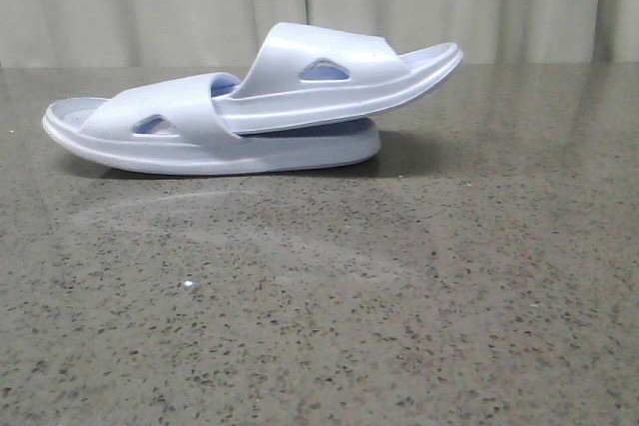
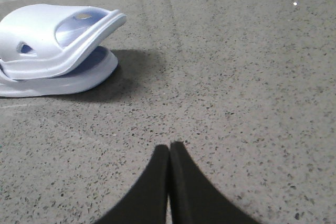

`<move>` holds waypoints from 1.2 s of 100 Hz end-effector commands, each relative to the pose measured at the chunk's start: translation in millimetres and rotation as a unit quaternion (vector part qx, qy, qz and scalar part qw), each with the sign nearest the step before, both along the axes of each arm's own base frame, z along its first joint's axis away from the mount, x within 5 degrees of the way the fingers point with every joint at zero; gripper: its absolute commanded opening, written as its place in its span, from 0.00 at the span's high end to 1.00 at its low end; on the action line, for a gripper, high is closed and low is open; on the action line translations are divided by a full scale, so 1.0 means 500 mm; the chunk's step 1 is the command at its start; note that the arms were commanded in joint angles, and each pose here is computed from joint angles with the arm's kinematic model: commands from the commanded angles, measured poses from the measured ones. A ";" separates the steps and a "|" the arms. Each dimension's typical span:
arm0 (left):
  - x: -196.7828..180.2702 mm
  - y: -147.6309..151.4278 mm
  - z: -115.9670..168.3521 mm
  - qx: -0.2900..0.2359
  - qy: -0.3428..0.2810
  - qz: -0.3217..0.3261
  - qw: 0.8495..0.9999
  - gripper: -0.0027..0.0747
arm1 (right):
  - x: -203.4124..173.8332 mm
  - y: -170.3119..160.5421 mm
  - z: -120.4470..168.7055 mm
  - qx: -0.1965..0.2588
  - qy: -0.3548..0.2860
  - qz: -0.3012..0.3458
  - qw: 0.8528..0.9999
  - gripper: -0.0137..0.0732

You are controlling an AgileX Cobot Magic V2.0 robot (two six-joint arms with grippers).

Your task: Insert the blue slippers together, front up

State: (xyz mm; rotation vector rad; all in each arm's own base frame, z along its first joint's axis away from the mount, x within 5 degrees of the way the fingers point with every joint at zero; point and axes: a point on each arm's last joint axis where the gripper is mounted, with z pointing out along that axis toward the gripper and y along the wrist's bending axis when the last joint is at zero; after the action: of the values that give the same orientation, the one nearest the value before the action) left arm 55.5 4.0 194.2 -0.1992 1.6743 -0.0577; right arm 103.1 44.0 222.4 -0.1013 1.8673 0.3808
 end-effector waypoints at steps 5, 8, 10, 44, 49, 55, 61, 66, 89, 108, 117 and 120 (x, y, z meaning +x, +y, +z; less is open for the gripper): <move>-0.002 0.001 0.010 -0.002 -0.045 0.004 0.999 0.95 | 0.004 0.001 0.019 -0.005 -0.020 -0.001 1.000 0.93; -0.002 0.001 0.010 -0.002 -0.045 0.004 0.999 0.95 | 0.004 0.000 0.019 -0.005 -0.021 -0.003 1.000 0.93; -0.002 0.001 0.010 -0.002 -0.045 0.004 0.999 0.95 | 0.004 0.000 0.019 -0.006 -0.021 -0.004 1.000 0.93; -0.002 0.001 0.010 -0.002 -0.045 0.004 0.999 0.95 | 0.011 -0.010 0.044 -0.034 -0.103 -0.026 0.994 0.93; -0.002 0.001 0.010 -0.002 -0.045 0.004 0.999 0.95 | 0.011 -0.009 0.048 -0.038 -0.133 -0.020 0.990 0.93; -0.002 0.001 0.010 -0.002 -0.045 0.004 0.999 0.95 | 0.008 -0.011 0.049 -0.053 -0.162 -0.011 0.985 0.93; -0.002 0.001 0.010 -0.002 -0.045 0.004 0.999 0.95 | 0.001 -0.011 0.048 -0.065 -0.177 0.007 0.982 0.93; -0.002 0.001 0.010 -0.002 -0.045 0.004 0.999 0.95 | -0.006 -0.012 0.046 -0.071 -0.178 0.021 0.981 0.93; -0.002 0.001 0.010 -0.002 -0.045 0.004 0.999 0.95 | -0.030 -0.042 0.038 -0.120 -0.166 -0.010 0.979 0.93; -0.002 0.001 0.010 -0.002 -0.045 0.004 0.999 0.95 | -0.052 -0.068 -0.014 -0.131 -0.174 -0.073 0.973 0.93; -0.002 0.001 0.010 -0.002 -0.045 0.004 0.999 0.95 | -0.064 -0.074 -0.038 -0.132 -0.177 -0.088 0.971 0.93; -0.002 0.001 0.010 -0.002 -0.045 0.004 0.999 0.95 | -0.068 -0.075 -0.043 -0.138 -0.164 -0.090 0.973 0.93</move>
State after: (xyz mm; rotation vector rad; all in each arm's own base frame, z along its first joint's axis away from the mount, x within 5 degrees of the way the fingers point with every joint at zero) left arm 55.5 4.0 194.2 -0.1996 1.6743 -0.0581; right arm 72.5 8.9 200.4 -0.1902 1.6408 0.0113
